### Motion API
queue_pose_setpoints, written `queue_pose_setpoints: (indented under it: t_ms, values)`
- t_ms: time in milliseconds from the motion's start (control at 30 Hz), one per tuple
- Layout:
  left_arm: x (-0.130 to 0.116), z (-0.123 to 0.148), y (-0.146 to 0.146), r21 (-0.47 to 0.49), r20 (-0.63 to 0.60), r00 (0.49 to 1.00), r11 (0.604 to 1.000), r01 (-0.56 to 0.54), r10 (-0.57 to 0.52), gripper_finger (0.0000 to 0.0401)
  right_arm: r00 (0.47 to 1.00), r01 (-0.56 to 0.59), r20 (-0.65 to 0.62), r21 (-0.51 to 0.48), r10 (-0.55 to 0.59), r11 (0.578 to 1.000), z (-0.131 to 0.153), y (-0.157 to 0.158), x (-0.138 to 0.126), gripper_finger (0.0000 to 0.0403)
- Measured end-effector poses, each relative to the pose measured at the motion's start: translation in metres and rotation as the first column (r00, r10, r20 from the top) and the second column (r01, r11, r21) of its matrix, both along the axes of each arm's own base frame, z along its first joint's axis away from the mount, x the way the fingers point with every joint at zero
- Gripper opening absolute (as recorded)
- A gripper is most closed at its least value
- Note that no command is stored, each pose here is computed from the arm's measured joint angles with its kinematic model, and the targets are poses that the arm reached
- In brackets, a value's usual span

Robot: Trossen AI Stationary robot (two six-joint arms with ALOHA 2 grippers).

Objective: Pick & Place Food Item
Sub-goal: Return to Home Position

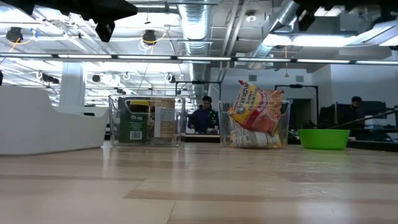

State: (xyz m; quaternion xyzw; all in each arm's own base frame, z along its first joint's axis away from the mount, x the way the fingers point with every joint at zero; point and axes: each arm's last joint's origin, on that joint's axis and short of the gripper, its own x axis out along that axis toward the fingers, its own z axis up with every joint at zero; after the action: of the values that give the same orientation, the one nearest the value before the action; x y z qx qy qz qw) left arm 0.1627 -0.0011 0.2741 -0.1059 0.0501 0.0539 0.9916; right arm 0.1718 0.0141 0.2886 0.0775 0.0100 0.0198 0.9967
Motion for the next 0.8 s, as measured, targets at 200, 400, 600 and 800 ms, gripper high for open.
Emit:
queue_pose_setpoints:
  t_ms: [200, 400, 600, 800]
  values:
    - [0.0, 0.0, 0.0, 0.0, 0.0, 1.0, 1.0, 0.0, 0.0, 0.0003, 0.997, 0.04, 0.065, -0.001, -0.04, 0.999, 0.013, -0.009, -0.033, 0.0005]
    - [0.0, 0.0, 0.0, 0.0, 0.0, 1.0, 1.0, 0.0, 0.0, 0.0003, 0.991, 0.068, 0.118, 0.004, -0.068, 0.998, 0.02, -0.013, -0.065, 0.0005]
    - [0.0, 0.0, 0.0, 0.0, 0.0, 1.0, 1.0, 0.0, 0.0, 0.0003, 0.986, 0.074, 0.15, 0.007, -0.074, 0.997, 0.02, -0.014, -0.09, 0.0005]
    - [0.0, 0.0, 0.0, 0.0, 0.0, 1.0, 1.0, 0.0, 0.0, 0.0003, 0.983, 0.074, 0.167, 0.008, -0.074, 0.997, 0.017, -0.014, -0.108, 0.0005]
